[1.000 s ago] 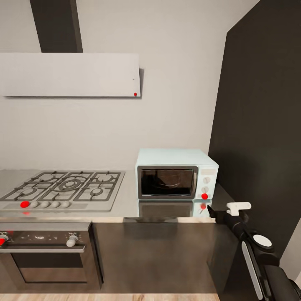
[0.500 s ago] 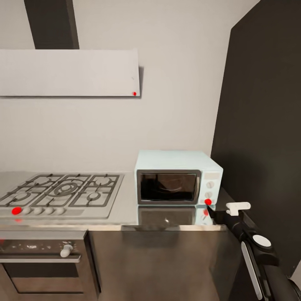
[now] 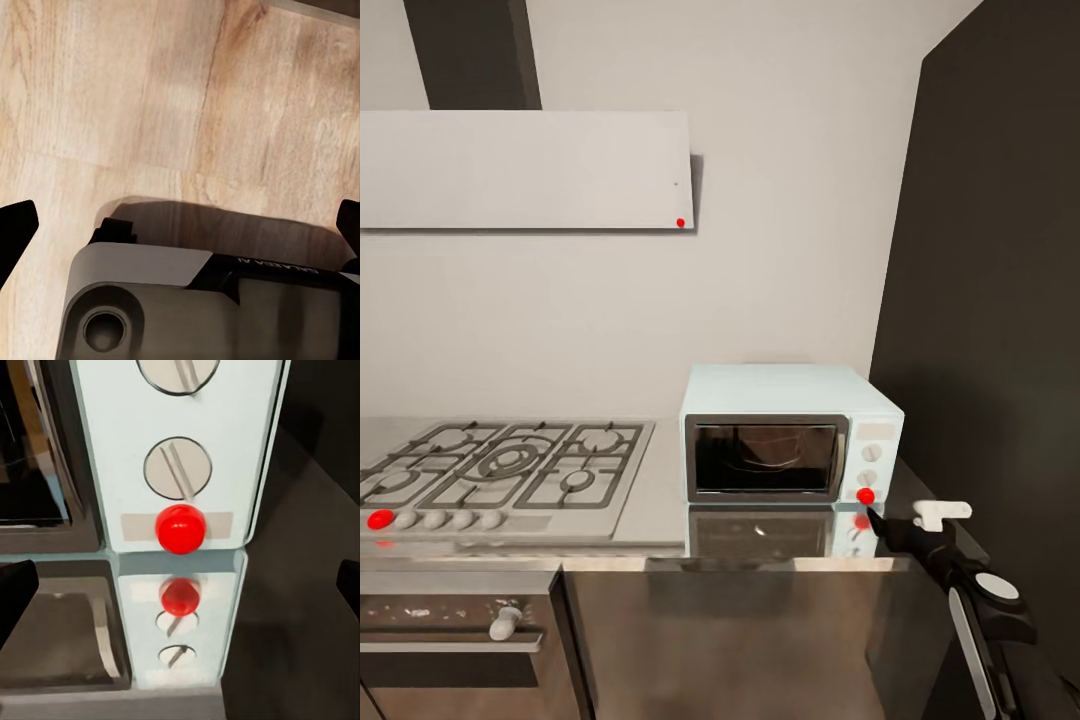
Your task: In the kitchen, take the popcorn bag from the countertop, put it into the microwave, and heat it until the popcorn is cooked so the cooked popcorn ends up inside the bag.
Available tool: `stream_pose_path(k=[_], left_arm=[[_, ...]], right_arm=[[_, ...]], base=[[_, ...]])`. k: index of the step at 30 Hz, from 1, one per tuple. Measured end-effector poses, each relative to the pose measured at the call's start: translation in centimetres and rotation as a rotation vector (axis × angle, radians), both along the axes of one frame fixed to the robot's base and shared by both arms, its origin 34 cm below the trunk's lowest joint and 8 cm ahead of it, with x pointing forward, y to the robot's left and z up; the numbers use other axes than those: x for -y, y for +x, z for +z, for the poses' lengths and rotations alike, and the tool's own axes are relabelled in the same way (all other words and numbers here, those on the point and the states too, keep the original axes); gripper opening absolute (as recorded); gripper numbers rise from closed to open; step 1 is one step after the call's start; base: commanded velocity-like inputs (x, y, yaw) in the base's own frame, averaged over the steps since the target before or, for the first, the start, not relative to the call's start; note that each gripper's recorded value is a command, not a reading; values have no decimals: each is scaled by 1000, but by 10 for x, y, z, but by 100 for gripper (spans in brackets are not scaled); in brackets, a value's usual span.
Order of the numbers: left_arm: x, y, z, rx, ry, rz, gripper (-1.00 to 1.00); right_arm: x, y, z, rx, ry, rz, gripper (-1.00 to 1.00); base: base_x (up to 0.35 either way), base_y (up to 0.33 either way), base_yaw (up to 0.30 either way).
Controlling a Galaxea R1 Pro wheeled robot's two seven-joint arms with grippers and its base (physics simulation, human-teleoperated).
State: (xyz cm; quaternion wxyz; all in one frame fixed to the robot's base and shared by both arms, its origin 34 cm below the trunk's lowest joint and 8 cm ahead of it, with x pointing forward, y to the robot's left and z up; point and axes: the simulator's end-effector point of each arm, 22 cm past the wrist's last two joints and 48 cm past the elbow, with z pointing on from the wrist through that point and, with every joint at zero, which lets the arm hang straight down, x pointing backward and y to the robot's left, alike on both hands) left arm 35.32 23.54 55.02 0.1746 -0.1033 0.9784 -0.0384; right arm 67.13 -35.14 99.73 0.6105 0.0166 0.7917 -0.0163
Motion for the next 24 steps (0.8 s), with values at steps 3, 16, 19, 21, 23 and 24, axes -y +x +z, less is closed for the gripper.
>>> stream_pose_path(k=[3, 16, 19, 21, 23, 24], left_arm=[[0, 0, 0, 0, 0, 0, 100], [0, 0, 0, 0, 0, 0, 100], [0, 0, 0, 0, 0, 0, 100], [0, 0, 0, 0, 0, 0, 100], [-1, 0, 0, 0, 1, 0, 100], [-1, 0, 0, 0, 1, 0, 100]], right_arm=[[2, 0, 0, -1, -3, -5, 100], [3, 0, -1, -2, -9, -17, 100], [2, 0, 0, 4, -10, -13, -100], [1, 1, -1, 5, -10, -11, -100], [1, 1, -10, -15, -9, -10, -100], [-1, 0, -15, -24, -9, -9, -100]], base=[[0, 0, 0], [0, 0, 0], [0, 0, 0], [0, 0, 0], [0, 0, 0], [0, 0, 0]])
